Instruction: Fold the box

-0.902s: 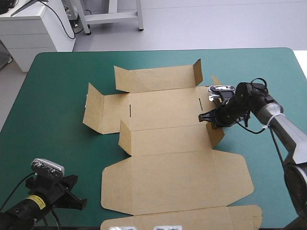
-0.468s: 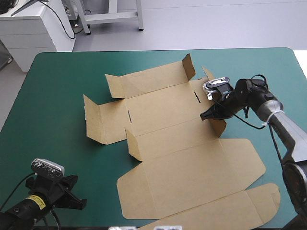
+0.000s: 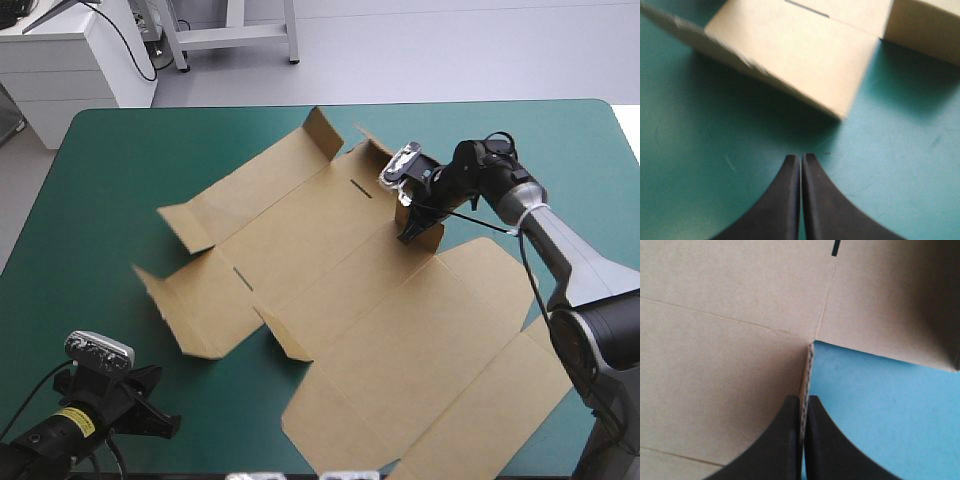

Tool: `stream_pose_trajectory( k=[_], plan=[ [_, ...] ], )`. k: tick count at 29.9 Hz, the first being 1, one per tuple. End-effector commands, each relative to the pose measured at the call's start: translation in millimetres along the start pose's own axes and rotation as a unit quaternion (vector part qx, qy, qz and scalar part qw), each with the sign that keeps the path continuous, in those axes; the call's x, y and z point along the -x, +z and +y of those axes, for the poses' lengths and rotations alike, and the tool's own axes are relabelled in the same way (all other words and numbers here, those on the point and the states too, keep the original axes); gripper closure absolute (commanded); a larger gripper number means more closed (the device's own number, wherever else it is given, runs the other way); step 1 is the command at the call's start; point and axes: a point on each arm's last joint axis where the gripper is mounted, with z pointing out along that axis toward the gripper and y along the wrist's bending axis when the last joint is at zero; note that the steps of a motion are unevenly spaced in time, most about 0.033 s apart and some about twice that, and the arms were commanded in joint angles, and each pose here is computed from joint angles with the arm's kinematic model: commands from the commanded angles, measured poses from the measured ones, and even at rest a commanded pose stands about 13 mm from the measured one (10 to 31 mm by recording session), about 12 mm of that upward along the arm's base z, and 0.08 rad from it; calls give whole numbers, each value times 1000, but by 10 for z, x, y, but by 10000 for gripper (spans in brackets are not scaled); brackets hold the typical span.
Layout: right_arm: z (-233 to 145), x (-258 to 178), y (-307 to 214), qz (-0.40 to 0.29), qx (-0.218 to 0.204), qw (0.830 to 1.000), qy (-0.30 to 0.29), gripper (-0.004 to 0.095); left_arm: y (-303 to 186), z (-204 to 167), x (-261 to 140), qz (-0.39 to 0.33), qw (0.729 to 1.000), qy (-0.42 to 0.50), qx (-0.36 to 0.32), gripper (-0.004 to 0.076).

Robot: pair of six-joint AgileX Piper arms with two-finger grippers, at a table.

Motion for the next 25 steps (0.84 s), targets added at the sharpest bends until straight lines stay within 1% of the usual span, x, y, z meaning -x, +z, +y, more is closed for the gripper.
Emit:
stream_pose_trajectory(
  k=[1, 5, 9, 12, 14, 18, 21, 25],
  plan=[
    [61, 279, -184, -50, -21, 996, -69, 923, -36, -7, 114, -38, 999, -4, -4, 731],
    [132, 454, -113, -48, -18, 991, -121, 923, -36, -7, 114, -38, 999, -5, -4, 731],
    [214, 571, -91, -15, -21, 985, -174, 924, -36, -6, 114, -37, 999, -5, -4, 731],
    [296, 669, -127, 0, -31, 974, -224, 924, -36, -6, 114, -37, 999, -5, -4, 731],
    [380, 748, -155, -5, -35, 968, -249, 924, -36, -5, 114, -37, 999, -4, -3, 731],
    [541, 858, -172, -17, -31, 953, -300, 924, -36, -5, 116, -38, 999, -4, -3, 731],
    [644, 916, -166, -26, -29, 946, -321, 924, -36, -5, 116, -38, 999, -4, -3, 731],
    [720, 989, -166, -52, -30, 942, -329, 924, -36, -5, 116, -38, 999, -4, -3, 731]
  ],
)
